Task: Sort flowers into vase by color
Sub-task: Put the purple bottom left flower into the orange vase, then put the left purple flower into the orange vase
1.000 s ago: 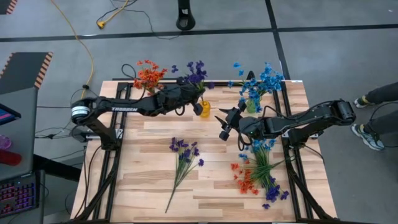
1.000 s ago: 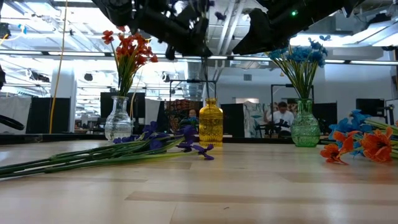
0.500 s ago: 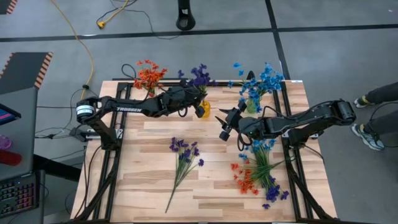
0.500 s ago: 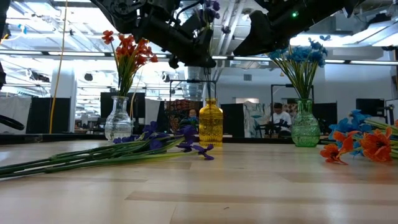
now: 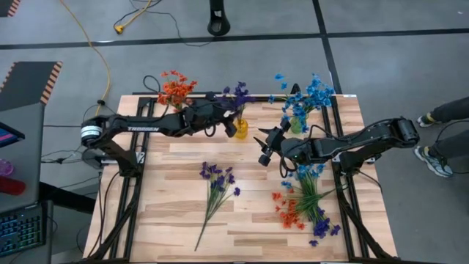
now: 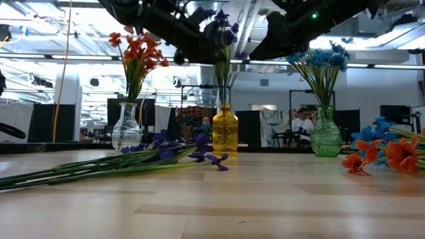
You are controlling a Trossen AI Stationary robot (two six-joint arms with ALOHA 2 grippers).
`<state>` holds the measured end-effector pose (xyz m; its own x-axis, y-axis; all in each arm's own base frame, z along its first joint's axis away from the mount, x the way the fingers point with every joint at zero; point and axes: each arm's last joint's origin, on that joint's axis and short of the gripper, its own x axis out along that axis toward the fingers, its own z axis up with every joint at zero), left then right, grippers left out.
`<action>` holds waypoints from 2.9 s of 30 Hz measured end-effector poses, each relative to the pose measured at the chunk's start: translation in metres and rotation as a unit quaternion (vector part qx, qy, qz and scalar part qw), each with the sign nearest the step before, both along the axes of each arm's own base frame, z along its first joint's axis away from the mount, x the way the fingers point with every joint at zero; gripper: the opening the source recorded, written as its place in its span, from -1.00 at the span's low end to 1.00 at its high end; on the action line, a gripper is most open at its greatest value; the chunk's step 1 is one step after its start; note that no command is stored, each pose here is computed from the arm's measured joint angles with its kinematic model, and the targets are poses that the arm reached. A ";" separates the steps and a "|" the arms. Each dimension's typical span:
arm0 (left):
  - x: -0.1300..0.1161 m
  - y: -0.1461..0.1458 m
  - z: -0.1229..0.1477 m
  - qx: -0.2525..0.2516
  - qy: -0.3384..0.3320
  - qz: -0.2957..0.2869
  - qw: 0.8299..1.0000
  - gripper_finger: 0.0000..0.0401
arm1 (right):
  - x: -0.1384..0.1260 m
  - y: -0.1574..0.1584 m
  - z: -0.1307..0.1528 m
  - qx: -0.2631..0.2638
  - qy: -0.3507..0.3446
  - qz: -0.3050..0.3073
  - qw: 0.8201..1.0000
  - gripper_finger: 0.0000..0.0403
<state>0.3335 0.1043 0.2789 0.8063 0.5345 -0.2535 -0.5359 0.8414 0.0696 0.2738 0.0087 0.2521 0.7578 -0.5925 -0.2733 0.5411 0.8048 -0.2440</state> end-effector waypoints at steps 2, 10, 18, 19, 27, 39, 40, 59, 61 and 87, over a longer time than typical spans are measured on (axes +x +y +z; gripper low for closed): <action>-0.006 -0.003 0.006 0.006 0.015 -0.005 1.000 -0.21 | 0.000 0.000 0.000 0.000 0.000 0.000 1.000 -0.05; -0.040 -0.013 0.022 -0.017 0.079 -0.005 0.997 -0.21 | 0.000 0.000 0.000 0.000 0.000 0.000 1.000 -0.05; -0.070 -0.024 0.038 -0.037 0.106 -0.004 0.994 -0.22 | 0.000 0.000 0.000 0.000 0.001 0.000 1.000 -0.05; -0.073 -0.024 0.041 -0.036 0.103 -0.005 0.994 -0.22 | 0.000 0.000 0.000 0.000 0.001 0.000 1.000 -0.05; -0.082 -0.032 0.045 -0.078 0.102 -0.081 0.988 -0.17 | 0.000 0.000 0.000 0.000 0.001 0.000 1.000 -0.05; -0.084 -0.047 0.033 -0.221 0.119 -0.118 0.961 -0.03 | 0.000 0.000 0.000 0.000 0.001 0.000 1.000 -0.05; -0.084 -0.047 0.033 -0.230 0.115 -0.112 0.960 -0.03 | 0.000 0.000 0.000 0.000 0.001 0.000 1.000 -0.05; -0.090 -0.100 0.006 -0.413 0.215 -0.038 0.884 -0.03 | 0.000 0.000 0.000 0.000 0.000 0.000 1.000 -0.05; -0.087 -0.111 0.000 -0.428 0.230 -0.031 0.873 -0.03 | 0.000 0.000 0.000 0.000 0.001 0.000 1.000 -0.05; -0.029 -0.177 -0.107 -0.524 0.385 -0.015 0.759 -0.03 | 0.000 0.002 0.000 0.006 0.000 0.014 1.000 -0.05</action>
